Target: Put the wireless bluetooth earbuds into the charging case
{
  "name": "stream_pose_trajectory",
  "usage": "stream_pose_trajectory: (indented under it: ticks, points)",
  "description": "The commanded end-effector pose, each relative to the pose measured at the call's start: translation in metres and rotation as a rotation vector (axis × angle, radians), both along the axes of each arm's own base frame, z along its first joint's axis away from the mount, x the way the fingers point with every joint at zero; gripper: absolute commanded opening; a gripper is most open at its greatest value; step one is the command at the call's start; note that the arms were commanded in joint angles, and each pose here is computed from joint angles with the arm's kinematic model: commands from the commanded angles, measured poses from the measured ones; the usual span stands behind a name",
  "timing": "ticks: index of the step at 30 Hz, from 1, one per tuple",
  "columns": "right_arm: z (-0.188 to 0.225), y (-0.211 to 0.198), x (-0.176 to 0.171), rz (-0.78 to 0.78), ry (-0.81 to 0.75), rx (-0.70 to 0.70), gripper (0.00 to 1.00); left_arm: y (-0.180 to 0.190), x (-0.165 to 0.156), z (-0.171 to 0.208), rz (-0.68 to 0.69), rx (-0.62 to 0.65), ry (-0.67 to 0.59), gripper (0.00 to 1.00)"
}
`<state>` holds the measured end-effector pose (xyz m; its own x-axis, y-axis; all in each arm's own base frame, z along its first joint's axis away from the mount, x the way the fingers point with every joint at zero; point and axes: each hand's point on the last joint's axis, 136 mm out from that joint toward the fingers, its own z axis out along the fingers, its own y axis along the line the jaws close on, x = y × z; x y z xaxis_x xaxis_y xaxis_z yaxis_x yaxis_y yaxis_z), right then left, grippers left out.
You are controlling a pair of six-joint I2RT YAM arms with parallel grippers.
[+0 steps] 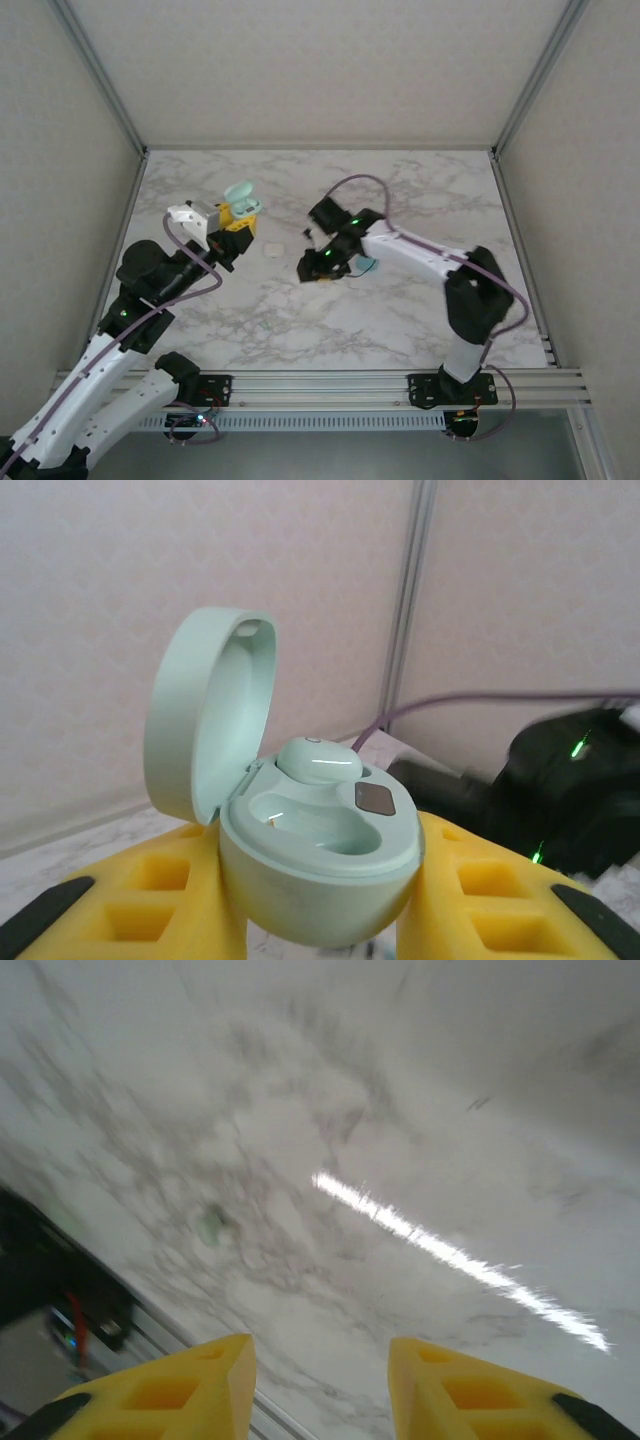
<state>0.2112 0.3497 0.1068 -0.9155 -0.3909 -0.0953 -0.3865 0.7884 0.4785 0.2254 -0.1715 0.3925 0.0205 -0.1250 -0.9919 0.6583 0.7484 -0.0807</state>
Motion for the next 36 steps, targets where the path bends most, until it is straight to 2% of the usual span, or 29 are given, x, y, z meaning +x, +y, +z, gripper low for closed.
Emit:
stream_pose_trajectory:
  ticks: [1, 6, 14, 20, 36]
  points:
    - [-0.01, 0.025, -0.015, 0.134, -0.021, -0.056, 0.4, 0.013, -0.012, 0.027, 0.025, -0.017, -0.044, 0.23]
    - [-0.035, 0.061, -0.039, 0.29, -0.017, -0.106, 0.4, 0.02, -0.025, 0.046, 0.022, -0.031, -0.063, 0.23]
    - [-0.063, 0.088, -0.058, 0.445, -0.05, -0.219, 0.38, 0.019, -0.031, 0.058, -0.001, -0.032, -0.085, 0.23]
    - [-0.076, 0.091, -0.061, 0.483, -0.055, -0.277, 0.37, 0.016, -0.03, 0.056, -0.014, -0.027, -0.079, 0.24]
    - [-0.084, 0.102, -0.072, 0.536, -0.039, -0.295, 0.38, 0.012, -0.026, 0.05, -0.022, -0.023, -0.059, 0.24]
